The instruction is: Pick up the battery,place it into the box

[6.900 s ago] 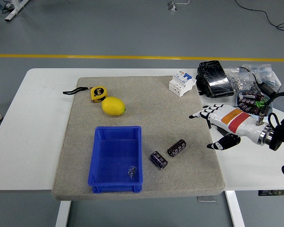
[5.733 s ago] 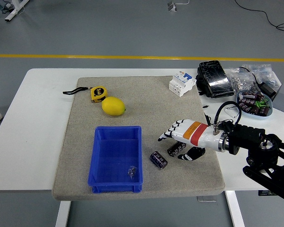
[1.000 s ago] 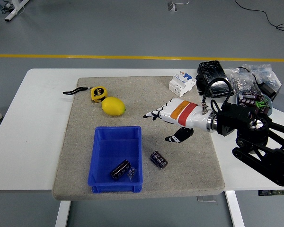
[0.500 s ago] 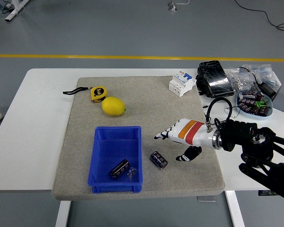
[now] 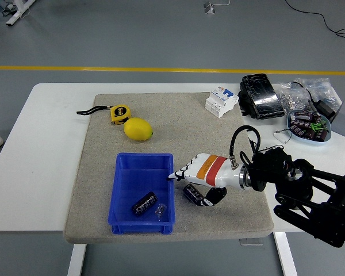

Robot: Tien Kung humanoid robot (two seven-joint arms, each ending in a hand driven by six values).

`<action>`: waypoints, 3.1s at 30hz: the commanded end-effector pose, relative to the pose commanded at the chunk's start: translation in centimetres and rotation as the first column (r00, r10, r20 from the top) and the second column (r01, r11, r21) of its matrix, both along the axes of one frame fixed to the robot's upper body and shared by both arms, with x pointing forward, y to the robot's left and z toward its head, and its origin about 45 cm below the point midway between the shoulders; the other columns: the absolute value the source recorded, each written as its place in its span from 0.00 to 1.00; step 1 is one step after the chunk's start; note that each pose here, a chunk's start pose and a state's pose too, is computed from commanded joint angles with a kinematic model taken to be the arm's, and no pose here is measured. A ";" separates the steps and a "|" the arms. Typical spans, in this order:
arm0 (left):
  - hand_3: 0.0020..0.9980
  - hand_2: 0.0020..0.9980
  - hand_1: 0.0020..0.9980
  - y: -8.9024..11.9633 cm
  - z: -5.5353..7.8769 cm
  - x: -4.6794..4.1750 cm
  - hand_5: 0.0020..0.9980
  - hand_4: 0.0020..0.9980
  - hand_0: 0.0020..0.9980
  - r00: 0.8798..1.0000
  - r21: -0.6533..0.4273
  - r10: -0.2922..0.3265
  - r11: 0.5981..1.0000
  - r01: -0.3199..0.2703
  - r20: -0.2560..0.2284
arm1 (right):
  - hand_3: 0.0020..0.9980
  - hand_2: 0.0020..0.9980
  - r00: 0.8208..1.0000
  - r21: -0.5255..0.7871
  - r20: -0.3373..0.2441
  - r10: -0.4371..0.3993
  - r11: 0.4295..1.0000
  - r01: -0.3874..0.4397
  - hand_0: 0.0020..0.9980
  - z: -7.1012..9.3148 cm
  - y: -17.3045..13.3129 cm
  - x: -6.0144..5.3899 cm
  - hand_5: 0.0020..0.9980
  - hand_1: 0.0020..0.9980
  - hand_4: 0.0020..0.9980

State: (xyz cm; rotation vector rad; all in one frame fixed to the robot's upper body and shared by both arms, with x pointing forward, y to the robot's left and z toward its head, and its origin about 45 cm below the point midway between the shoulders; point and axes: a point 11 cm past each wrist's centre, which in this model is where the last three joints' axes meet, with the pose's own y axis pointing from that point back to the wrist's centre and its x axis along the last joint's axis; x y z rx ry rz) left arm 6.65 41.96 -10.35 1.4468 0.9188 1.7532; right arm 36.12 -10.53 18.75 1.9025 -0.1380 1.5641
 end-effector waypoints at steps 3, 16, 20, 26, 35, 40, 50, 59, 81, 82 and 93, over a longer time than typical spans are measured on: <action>0.59 0.57 0.50 0.0 0.0 0.07 0.56 0.68 0.54 1.000 -0.001 -0.001 1.000 0.001 0.001 | 0.90 0.78 1.000 -0.004 -0.009 -0.007 1.000 0.007 0.63 -0.4 -0.1 0.1 0.15 0.65 0.87; 0.59 0.57 0.50 0.2 0.0 -0.07 0.56 0.68 0.54 1.000 0.001 -0.006 1.000 0.006 -0.007 | 0.90 0.78 1.000 0.020 0.030 0.005 1.000 -0.006 0.62 1.7 0.4 0.6 0.16 0.65 0.88; 0.59 0.57 0.50 0.2 0.0 -0.19 0.56 0.68 0.54 1.000 0.002 -0.004 1.000 0.004 -0.007 | 0.90 0.78 1.000 0.026 0.029 -0.004 1.000 0.003 0.62 1.9 0.1 0.7 0.16 0.65 0.88; 0.59 0.57 0.50 0.2 0.0 -0.18 0.56 0.68 0.54 1.000 0.003 -0.002 1.000 0.002 -0.005 | 0.90 0.77 0.997 0.037 0.048 -0.053 0.998 0.051 0.62 2.8 -1.5 1.8 0.16 0.65 0.88; 0.59 0.57 0.50 0.2 0.0 -0.05 0.56 0.68 0.54 1.000 0.001 -0.007 1.000 0.007 -0.006 | 0.90 0.78 0.993 0.026 0.041 -0.111 0.994 0.110 0.62 2.3 -3.5 2.6 0.16 0.65 0.88; 0.59 0.57 0.50 0.1 0.0 -0.09 0.56 0.68 0.54 1.000 -0.001 -0.005 1.000 0.005 -0.007 | 0.90 0.78 0.992 -0.006 0.013 -0.125 0.992 0.125 0.62 0.8 -4.3 2.3 0.16 0.65 0.88; 0.60 0.57 0.50 0.1 0.0 -0.21 0.56 0.68 0.54 1.000 0.000 -0.011 1.000 0.011 -0.013 | 0.90 0.77 0.997 -0.012 -0.017 -0.074 0.997 0.074 0.62 -0.4 -2.4 1.1 0.16 0.65 0.88; 0.59 0.57 0.50 0.2 0.0 -0.23 0.56 0.68 0.54 1.000 0.001 -0.015 1.000 0.015 -0.016 | 0.90 0.78 0.998 -0.009 -0.027 -0.063 0.998 0.062 0.62 -0.8 -1.1 1.2 0.17 0.65 0.88; 0.60 0.56 0.49 0.2 0.1 0.49 0.56 0.68 0.54 1.000 -0.001 -0.022 1.000 0.022 -0.006 | 0.86 0.76 0.998 -0.031 -0.043 -0.053 0.998 0.052 0.61 -2.2 -0.6 1.4 0.17 0.63 0.88; 0.60 0.56 0.49 0.2 0.1 0.50 0.56 0.68 0.54 1.000 -0.001 -0.022 1.000 0.022 -0.006 | 0.86 0.76 0.998 -0.029 -0.043 -0.051 0.998 0.050 0.61 -2.2 -0.6 1.4 0.17 0.63 0.88; 0.60 0.56 0.49 0.1 0.1 0.49 0.56 0.68 0.54 1.000 -0.002 -0.022 1.000 0.022 -0.007 | 0.76 0.67 0.996 -0.025 -0.059 -0.071 0.997 0.069 0.54 -2.8 -0.9 1.4 0.13 0.54 0.79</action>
